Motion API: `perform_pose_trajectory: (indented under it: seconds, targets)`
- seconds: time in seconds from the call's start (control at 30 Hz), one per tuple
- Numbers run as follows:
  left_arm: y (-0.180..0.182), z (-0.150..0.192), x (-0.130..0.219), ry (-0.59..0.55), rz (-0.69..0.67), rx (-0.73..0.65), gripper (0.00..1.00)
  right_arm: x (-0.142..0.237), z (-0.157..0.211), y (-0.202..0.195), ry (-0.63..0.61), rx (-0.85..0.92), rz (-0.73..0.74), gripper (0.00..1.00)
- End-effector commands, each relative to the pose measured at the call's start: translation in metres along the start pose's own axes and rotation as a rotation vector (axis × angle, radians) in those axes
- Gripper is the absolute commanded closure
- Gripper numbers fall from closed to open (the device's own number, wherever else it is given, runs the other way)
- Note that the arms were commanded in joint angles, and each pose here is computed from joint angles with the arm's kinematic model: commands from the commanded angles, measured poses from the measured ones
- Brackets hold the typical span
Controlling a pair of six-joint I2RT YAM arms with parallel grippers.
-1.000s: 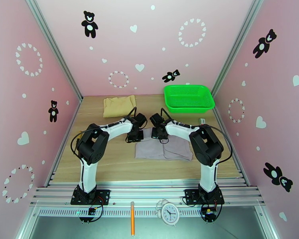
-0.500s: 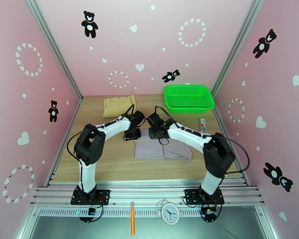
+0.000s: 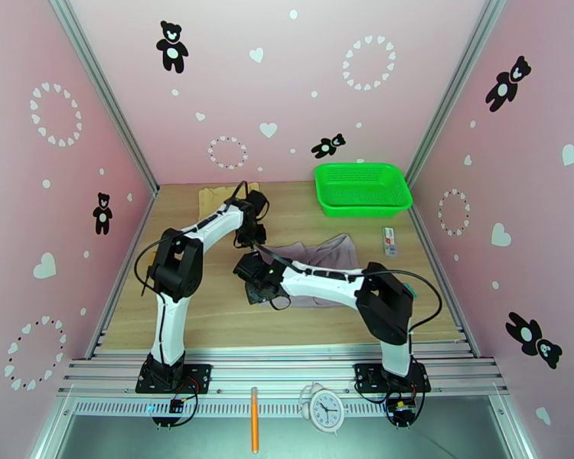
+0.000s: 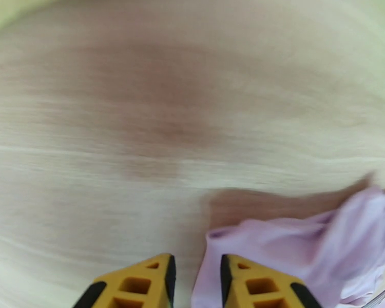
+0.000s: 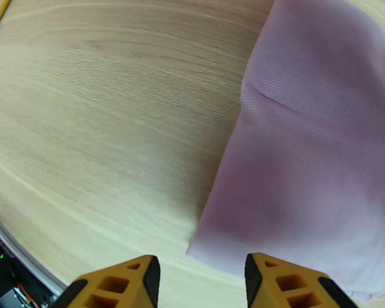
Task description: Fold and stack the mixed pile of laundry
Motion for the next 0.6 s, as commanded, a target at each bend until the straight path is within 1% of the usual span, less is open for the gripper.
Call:
perform_pose_trajectory:
  seconds: [0.0,0.1,0.2,0.23,0.4,0.47,0.5,0.57]
  targets:
    - [-0.009,-0.001,-0.008,-0.004,0.078,-0.001,0.67,-0.004,-0.007,0.004,-0.012,-0.016,0.051,0.49]
    - [-0.009,0.001,-0.023,0.023,0.080,0.006,0.67,-0.016,-0.005,0.004,0.004,-0.017,0.080,0.50]
    - [-0.006,0.005,-0.034,0.043,0.071,0.010,0.68,-0.030,0.000,0.003,0.045,-0.027,0.102,0.54]
    - [-0.005,0.006,-0.037,0.048,0.065,0.012,0.69,-0.034,0.003,0.003,0.059,-0.033,0.108,0.57]
    - [-0.002,0.009,-0.044,0.057,0.044,0.010,0.73,-0.042,0.010,-0.003,0.083,-0.047,0.151,0.60]
    - [-0.002,0.008,-0.045,0.055,0.040,0.012,0.77,-0.043,0.011,-0.006,0.080,-0.049,0.174,0.60]
    - [-0.002,0.007,-0.047,0.056,0.035,0.012,0.82,-0.044,0.012,-0.008,0.080,-0.049,0.183,0.62]
    - [-0.001,0.006,-0.050,0.059,0.029,0.012,0.93,-0.046,0.013,-0.010,0.080,-0.050,0.196,0.70]
Point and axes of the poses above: each hand's point on the last joint's axis, 136 mm out from that joint toward the fingers, its own x axis back along the fingers, its own y axis along the line the jaws close on, z = x × y, the point moved 9 cm from there along x, back along the fingers, and after that the axes turned 11 degrees about -x, right-handed, at the moved point
